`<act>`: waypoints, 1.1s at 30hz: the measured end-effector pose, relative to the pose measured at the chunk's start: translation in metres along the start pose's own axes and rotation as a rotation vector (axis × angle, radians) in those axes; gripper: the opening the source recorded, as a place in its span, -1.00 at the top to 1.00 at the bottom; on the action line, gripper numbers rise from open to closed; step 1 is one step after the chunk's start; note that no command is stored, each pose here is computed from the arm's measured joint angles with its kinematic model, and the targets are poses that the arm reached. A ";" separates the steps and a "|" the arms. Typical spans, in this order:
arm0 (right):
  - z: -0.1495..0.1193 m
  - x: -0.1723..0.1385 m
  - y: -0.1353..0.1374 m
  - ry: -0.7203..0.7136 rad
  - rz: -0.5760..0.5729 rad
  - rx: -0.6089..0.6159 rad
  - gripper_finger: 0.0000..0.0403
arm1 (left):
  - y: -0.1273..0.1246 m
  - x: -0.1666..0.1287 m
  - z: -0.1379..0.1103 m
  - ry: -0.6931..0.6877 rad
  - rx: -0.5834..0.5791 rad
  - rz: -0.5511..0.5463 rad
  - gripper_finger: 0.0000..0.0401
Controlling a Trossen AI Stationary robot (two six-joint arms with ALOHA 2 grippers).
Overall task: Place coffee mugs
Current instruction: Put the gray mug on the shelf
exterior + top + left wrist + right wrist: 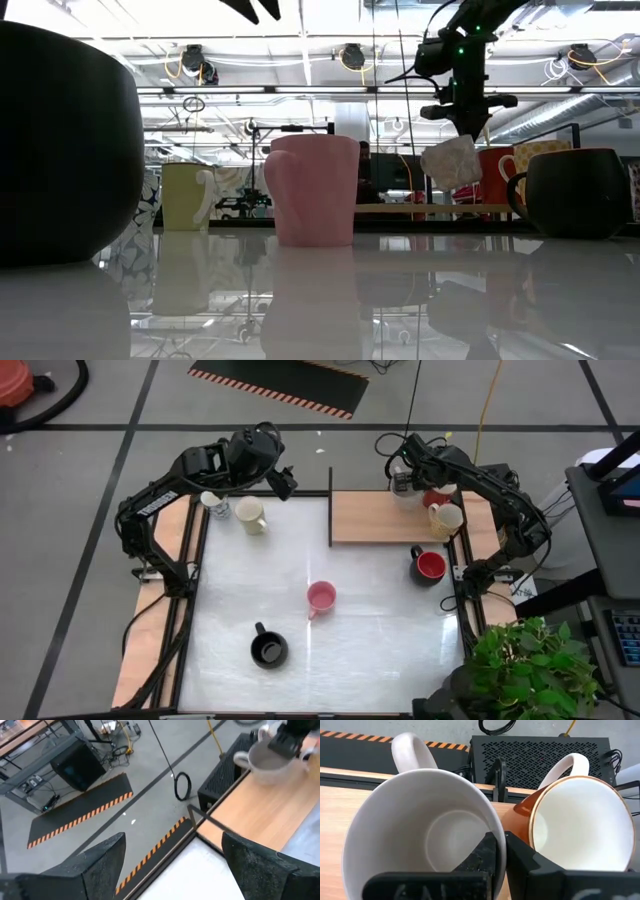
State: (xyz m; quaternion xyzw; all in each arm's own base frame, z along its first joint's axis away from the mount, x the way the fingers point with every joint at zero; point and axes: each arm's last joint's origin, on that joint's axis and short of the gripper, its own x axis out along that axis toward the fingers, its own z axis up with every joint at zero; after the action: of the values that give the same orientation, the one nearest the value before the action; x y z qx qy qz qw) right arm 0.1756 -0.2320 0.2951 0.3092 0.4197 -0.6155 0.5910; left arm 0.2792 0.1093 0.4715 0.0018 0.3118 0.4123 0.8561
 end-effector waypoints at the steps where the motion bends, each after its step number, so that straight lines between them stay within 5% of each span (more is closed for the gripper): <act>1: 0.000 0.000 0.000 0.000 0.000 0.003 0.95 | -0.001 0.002 -0.002 0.011 0.007 0.000 -0.66; 16: -0.022 0.024 -0.002 0.083 -0.069 0.024 0.91 | -0.005 0.004 -0.007 0.057 0.032 -0.064 -0.66; 33: -0.018 0.026 0.002 -0.022 -0.106 0.047 0.90 | -0.009 0.003 -0.008 0.066 0.064 -0.135 -0.66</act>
State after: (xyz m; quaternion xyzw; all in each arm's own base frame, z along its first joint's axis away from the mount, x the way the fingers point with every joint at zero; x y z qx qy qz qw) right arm 0.1725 -0.2280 0.2631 0.2934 0.4144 -0.6592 0.5546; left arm 0.2823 0.1035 0.4614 -0.0056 0.3523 0.3433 0.8707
